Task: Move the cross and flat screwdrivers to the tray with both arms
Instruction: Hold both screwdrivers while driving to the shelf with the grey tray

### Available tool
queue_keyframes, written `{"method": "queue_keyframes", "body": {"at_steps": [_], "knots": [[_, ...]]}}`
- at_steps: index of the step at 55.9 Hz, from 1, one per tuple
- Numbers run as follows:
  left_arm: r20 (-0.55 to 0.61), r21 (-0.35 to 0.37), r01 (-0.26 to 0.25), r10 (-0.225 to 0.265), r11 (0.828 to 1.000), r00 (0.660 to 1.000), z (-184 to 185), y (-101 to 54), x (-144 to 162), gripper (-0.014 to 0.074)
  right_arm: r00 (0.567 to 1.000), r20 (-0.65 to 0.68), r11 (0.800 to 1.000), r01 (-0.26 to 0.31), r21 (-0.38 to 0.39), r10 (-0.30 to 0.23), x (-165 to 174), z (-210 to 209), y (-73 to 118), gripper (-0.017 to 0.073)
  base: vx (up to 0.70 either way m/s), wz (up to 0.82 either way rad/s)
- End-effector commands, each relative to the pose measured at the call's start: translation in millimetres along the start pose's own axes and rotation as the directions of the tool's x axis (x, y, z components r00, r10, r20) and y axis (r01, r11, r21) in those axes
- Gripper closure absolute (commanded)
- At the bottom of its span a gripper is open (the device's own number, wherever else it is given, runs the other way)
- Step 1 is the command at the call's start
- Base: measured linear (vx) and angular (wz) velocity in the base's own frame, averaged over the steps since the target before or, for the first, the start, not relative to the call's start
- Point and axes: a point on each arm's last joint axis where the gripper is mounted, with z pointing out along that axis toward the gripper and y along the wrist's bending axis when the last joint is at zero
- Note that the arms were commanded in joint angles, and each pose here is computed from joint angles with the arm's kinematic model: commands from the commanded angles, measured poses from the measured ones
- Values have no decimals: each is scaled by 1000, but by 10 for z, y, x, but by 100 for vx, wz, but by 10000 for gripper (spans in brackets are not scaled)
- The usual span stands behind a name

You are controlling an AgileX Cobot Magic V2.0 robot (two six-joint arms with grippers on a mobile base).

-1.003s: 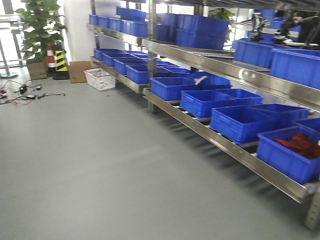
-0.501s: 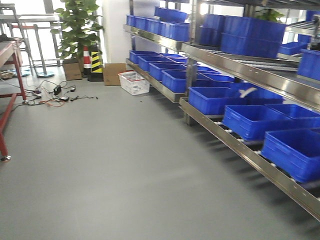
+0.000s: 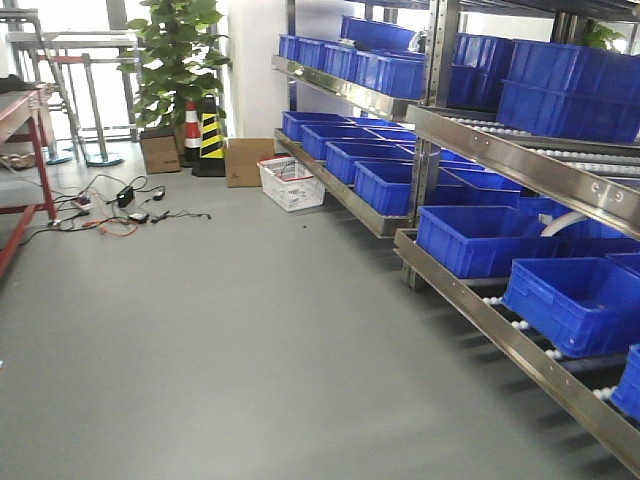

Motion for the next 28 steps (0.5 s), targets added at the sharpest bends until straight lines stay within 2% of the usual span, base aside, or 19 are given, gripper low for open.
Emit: {"method": "queue_keyframes", "body": {"at_steps": [1,28], "knots": [[122,-5,14,-13,1000,992,-30,0,-171,596,992,122,1000,0,12,-1,-175,-42,-6,559,72,-11],[122,-5,14,-13,1000,992,-30,0,-171,596,993,122,1000,0,12,-1,-174,-42,-6,559,69,-24]]}}
